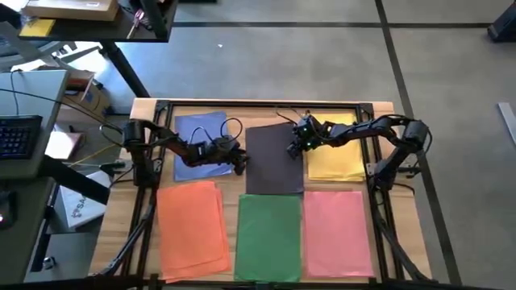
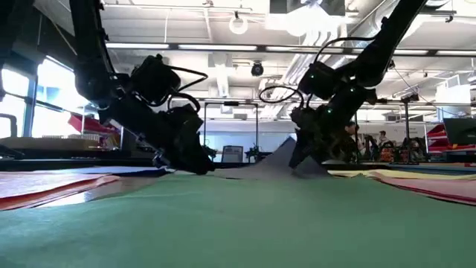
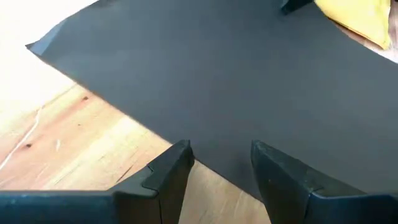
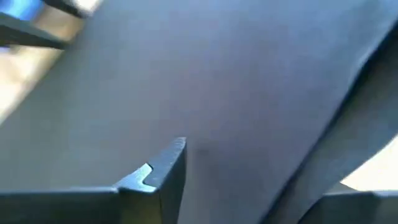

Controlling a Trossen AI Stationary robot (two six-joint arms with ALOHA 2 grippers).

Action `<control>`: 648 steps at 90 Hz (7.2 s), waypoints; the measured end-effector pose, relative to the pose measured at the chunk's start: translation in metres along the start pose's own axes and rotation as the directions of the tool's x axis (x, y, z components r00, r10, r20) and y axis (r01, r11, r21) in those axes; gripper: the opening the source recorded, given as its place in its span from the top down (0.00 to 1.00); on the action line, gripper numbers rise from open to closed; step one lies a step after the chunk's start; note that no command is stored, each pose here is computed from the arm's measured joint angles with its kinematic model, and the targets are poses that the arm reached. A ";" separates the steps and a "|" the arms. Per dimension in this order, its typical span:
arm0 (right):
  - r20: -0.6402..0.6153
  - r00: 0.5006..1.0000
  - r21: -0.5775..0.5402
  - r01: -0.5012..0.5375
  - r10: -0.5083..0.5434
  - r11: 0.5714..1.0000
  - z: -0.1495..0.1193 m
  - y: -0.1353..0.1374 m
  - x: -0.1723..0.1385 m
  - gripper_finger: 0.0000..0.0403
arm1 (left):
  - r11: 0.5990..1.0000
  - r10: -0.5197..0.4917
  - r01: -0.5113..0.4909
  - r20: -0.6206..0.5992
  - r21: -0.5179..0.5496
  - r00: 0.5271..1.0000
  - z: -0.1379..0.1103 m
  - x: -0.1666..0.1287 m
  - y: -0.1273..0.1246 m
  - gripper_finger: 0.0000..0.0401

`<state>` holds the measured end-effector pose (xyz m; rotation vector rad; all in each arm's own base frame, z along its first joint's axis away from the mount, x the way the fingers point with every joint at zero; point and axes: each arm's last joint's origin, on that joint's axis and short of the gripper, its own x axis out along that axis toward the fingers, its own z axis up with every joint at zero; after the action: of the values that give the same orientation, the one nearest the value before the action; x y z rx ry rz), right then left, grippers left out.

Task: Organize paper
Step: Move the stacked black papers to the upper middle of the table

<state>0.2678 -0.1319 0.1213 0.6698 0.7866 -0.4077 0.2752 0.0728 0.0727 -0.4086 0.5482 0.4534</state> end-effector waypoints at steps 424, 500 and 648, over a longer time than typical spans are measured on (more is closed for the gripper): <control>0.458 0.883 -0.510 0.171 0.098 0.843 0.031 0.116 -0.080 0.91 | 0.890 -0.136 0.020 0.222 0.456 0.965 0.107 -0.134 -0.048 0.88; 0.354 0.934 -0.501 0.140 0.054 0.854 0.059 0.126 -0.103 0.98 | 0.948 -0.083 -0.019 0.304 0.317 0.949 0.111 -0.154 -0.051 0.98; 0.185 0.959 -0.181 0.250 -0.216 0.951 -0.039 0.056 -0.111 0.64 | 0.961 -0.087 -0.009 0.336 0.275 0.938 0.114 -0.155 -0.052 1.00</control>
<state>0.2080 -0.0543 0.2076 0.3474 0.7413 -0.5824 0.2298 0.0386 0.2637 -0.0690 0.2528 0.3931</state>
